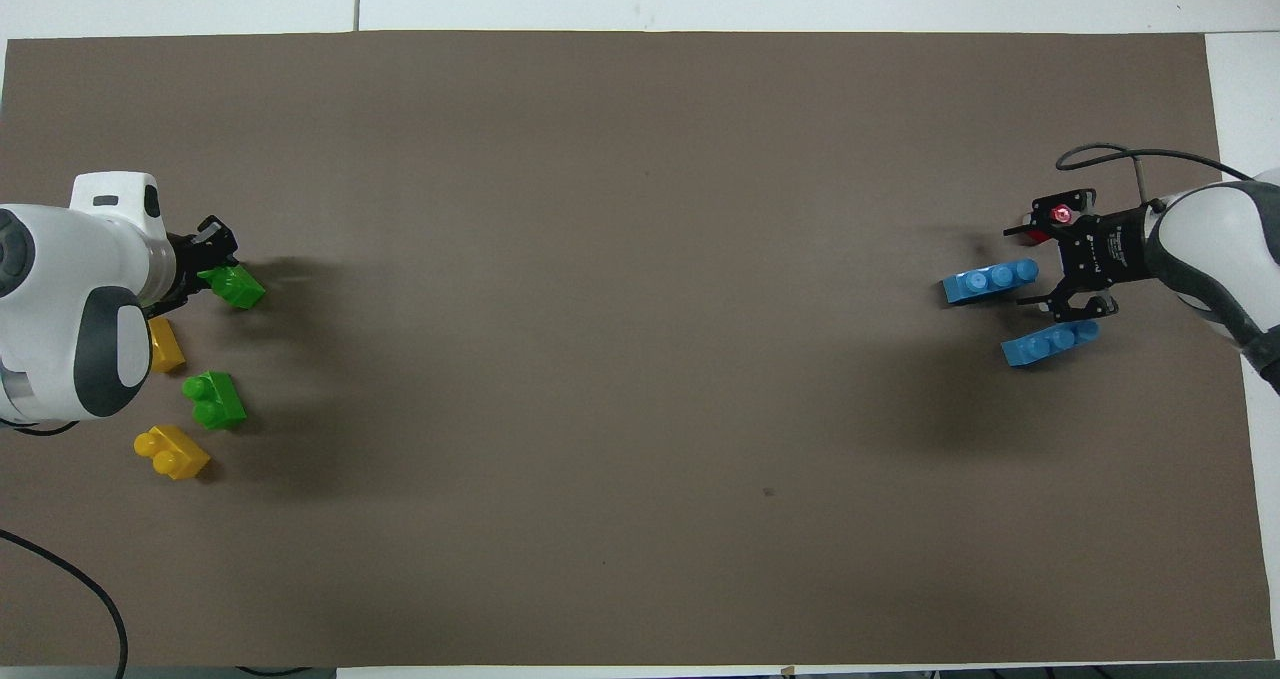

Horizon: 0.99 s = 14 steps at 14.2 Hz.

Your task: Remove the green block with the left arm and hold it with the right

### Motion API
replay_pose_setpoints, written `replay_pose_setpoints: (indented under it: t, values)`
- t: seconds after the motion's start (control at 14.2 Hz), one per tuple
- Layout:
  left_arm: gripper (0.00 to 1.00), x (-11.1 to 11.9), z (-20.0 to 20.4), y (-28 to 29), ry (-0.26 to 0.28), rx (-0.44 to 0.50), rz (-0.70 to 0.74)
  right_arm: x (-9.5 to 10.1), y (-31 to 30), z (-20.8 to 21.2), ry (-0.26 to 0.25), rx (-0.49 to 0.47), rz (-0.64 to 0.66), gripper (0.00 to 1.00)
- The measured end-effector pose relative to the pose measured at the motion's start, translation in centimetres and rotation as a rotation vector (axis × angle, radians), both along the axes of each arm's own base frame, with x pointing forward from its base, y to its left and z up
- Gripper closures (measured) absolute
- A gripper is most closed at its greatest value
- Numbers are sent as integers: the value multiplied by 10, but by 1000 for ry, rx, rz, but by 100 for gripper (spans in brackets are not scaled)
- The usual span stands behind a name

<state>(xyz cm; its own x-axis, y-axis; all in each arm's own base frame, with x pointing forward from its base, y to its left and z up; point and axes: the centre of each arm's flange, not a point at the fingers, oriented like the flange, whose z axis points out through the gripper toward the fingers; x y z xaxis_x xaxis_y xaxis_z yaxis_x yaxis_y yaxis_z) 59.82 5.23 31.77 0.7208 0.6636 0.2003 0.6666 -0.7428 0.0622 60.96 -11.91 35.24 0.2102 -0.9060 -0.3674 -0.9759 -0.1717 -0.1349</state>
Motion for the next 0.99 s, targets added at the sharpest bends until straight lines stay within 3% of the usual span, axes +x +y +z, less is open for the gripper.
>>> replay_pose_setpoints:
  t: [0.14, 0.42, 0.78, 0.99]
  values:
    - [0, 3, 4, -2, -9, 2, -11, 3, -2, 26, -14, -51, 45, 0]
    - [0, 10, 22, -1, -1, 13, -25, 12, -1, 75, -26, -162, 156, 0]
    - [0, 28, 89, -11, 113, 48, -127, 15, 9, 128, -85, -255, 418, 0]
    - [0, 35, 127, -32, 153, 58, -217, 6, 35, 166, -131, -317, 608, 2]
